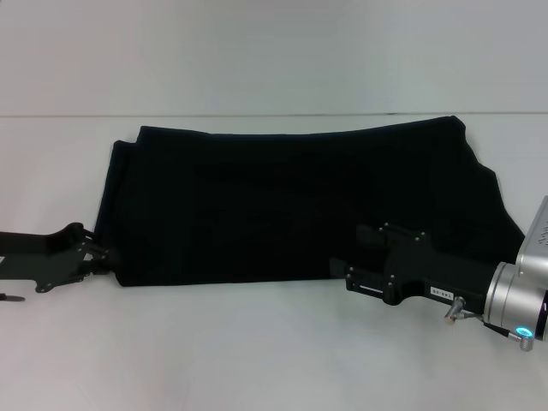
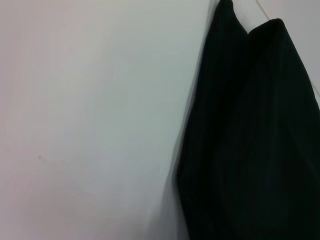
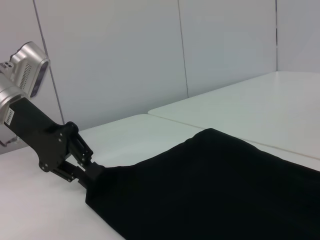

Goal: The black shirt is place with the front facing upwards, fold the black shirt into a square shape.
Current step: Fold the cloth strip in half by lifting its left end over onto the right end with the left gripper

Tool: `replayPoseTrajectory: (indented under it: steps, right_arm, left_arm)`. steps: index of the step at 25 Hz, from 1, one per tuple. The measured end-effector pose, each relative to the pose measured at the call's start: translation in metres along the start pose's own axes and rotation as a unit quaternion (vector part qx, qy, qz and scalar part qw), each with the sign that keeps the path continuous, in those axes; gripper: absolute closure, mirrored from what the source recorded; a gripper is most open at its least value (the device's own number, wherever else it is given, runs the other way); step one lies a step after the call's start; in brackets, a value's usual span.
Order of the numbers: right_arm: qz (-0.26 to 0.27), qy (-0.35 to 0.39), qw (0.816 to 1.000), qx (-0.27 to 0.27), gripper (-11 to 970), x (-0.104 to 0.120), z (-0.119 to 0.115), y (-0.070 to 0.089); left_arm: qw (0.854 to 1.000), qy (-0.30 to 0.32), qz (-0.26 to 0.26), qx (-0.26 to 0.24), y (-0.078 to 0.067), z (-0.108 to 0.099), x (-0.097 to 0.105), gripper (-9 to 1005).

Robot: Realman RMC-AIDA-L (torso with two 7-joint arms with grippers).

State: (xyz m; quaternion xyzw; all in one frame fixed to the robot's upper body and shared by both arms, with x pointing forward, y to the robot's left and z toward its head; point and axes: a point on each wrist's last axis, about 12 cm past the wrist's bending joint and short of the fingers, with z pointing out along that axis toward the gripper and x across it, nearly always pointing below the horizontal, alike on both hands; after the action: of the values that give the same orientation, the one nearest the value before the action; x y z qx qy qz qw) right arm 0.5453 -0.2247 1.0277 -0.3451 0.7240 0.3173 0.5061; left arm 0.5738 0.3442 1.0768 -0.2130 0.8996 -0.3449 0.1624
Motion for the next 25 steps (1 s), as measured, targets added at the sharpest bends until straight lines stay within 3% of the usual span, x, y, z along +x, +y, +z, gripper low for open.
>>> replayPoseTrajectory:
  steps: [7,15,25]
  right_arm:
    - [-0.001,-0.001,1.0,-0.001,194,-0.001,0.001,0.0]
    - [-0.001,-0.001,1.0,0.0,194,-0.001,0.001,-0.001]
    - [0.019,-0.011,1.0,0.014,194,0.0,-0.003,-0.003]
  left_arm:
    - [1.0,0.001,0.006,-0.006,0.0,0.001,0.0,889]
    - [1.0,0.001,0.011,-0.006,0.0,0.001,0.0,972]
    - [0.999,-0.038,0.032,0.017,0.005,-0.013,-0.006,972]
